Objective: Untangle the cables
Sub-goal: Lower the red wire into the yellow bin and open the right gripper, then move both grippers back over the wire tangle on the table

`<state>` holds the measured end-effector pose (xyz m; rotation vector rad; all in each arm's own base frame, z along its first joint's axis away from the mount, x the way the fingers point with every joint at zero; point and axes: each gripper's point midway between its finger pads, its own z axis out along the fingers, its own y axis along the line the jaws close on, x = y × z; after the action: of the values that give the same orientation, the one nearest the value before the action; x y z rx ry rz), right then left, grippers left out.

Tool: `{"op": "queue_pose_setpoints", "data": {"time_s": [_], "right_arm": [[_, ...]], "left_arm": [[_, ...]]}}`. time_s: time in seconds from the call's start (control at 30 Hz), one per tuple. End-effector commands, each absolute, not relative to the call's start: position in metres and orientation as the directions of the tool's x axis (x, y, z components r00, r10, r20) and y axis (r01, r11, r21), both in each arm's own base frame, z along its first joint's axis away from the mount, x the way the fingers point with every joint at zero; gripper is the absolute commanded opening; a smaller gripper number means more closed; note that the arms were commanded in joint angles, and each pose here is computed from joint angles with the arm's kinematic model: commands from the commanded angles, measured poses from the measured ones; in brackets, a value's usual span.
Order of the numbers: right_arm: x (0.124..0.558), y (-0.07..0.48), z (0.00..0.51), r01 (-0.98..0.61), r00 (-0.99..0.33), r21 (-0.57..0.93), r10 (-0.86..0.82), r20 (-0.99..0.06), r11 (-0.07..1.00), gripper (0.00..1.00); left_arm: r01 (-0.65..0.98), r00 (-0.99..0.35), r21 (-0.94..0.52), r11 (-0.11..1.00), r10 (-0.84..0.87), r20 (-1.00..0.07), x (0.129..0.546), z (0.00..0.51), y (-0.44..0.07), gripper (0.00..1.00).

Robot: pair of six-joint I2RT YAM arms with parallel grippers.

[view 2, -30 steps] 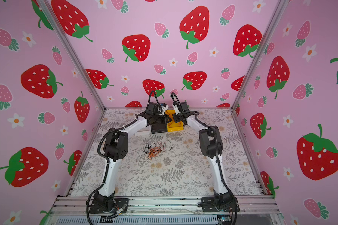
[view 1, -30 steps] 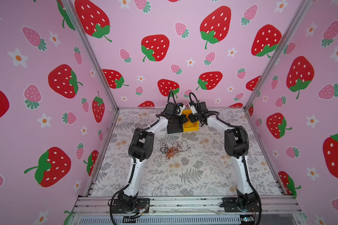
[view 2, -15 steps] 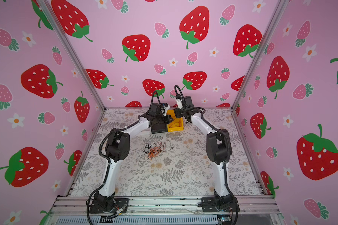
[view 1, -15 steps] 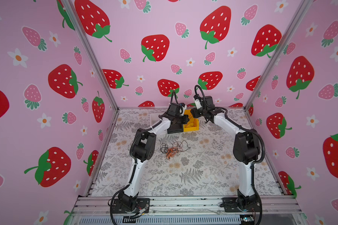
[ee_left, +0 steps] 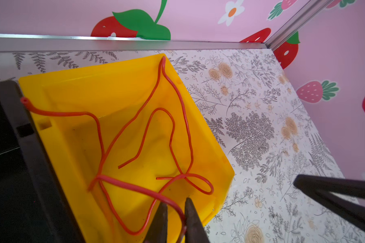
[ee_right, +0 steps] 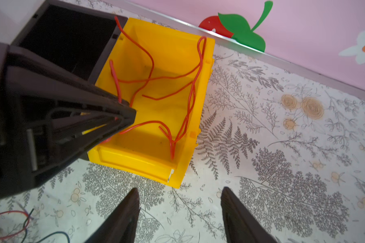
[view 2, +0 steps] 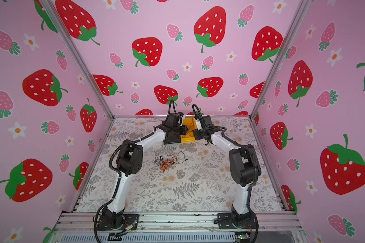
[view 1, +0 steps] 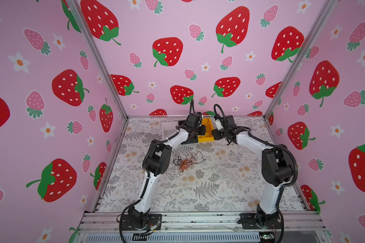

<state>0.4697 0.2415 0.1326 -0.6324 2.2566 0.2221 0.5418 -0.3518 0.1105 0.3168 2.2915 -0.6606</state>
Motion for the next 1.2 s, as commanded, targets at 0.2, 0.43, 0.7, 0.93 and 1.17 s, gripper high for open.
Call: {"op": "queue_pose_setpoints", "data": {"time_s": [0.2, 0.43, 0.7, 0.93, 1.17], "right_arm": [[0.456, 0.223, 0.168, -0.455, -0.540, -0.052, -0.321, -0.778, 0.889, 0.64], [0.445, 0.214, 0.172, -0.448, -0.550, -0.053, -0.322, -0.771, 0.892, 0.65], [0.440, 0.212, 0.177, -0.452, -0.562, -0.011, -0.294, -0.773, 0.892, 0.66], [0.433, 0.206, 0.183, -0.452, -0.558, -0.014, -0.294, -0.776, 0.892, 0.66], [0.424, 0.199, 0.182, -0.442, -0.572, 0.005, -0.277, -0.772, 0.897, 0.66]], "left_arm": [[0.371, -0.661, -0.218, 0.903, 0.092, -0.745, 0.541, 0.113, -0.348, 0.43], [0.372, -0.637, -0.183, 0.910, 0.106, -0.764, 0.531, 0.142, -0.337, 0.62], [0.448, -0.623, -0.193, 0.873, 0.150, -0.768, 0.510, 0.179, -0.337, 0.99], [0.490, -0.605, -0.135, 0.861, 0.225, -0.764, 0.492, 0.192, -0.326, 0.99], [0.532, -0.553, -0.104, 0.841, 0.251, -0.794, 0.480, 0.217, -0.319, 0.99]]}}
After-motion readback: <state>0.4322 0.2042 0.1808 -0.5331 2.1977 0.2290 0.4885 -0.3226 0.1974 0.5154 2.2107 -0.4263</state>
